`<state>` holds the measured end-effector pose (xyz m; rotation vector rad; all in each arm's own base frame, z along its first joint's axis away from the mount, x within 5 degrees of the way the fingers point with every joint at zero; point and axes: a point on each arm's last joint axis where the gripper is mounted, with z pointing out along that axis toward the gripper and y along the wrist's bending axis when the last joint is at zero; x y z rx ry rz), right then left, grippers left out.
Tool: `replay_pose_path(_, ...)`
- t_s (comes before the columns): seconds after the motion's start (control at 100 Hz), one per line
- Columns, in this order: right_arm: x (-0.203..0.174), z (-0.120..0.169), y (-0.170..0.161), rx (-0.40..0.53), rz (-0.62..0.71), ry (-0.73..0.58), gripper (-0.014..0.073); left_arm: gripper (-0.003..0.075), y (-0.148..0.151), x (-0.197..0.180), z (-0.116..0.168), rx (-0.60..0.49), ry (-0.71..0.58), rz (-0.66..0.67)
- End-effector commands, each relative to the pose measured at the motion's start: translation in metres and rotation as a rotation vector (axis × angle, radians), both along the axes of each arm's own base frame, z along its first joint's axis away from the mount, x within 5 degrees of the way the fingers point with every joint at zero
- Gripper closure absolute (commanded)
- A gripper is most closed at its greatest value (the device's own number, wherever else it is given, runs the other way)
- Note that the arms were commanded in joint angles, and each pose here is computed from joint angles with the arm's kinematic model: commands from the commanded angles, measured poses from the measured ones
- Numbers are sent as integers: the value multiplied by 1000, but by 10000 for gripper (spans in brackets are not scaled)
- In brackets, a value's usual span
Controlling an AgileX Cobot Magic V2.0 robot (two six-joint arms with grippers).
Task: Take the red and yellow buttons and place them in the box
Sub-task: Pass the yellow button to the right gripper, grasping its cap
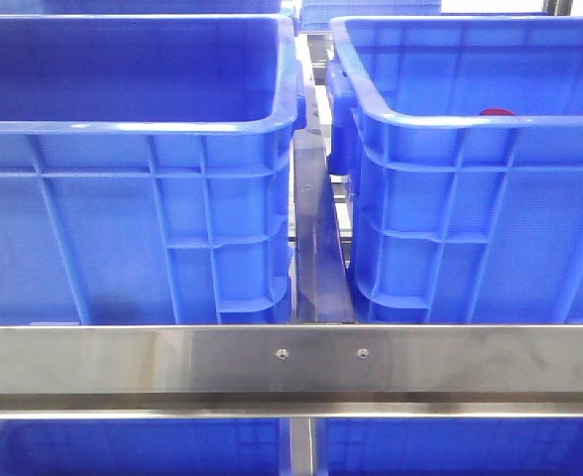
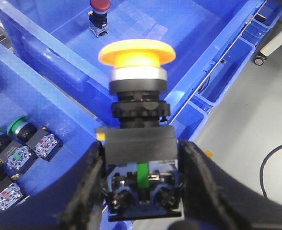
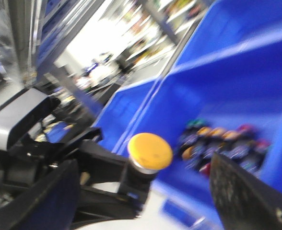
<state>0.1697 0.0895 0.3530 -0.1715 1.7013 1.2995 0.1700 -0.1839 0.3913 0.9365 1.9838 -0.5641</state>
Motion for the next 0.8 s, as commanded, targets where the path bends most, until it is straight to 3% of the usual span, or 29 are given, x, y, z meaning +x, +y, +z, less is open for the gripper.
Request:
replay_pose_path(0.0, 9, 16, 7, 115, 106, 36, 17, 739, 0, -3, 20, -104, -60, 8)
replay_pose_path(0.17, 35, 6, 14, 153, 175, 151, 17, 739, 0, -3, 20, -104, -60, 8)
replay_pose_path(0.58, 54, 6, 47, 156, 316, 198, 18, 739, 0, -3, 20, -104, -60, 8)
replay_pose_path(0.79, 53, 11, 56, 155, 348, 188, 97, 739, 0, -3, 20, -104, -60, 8)
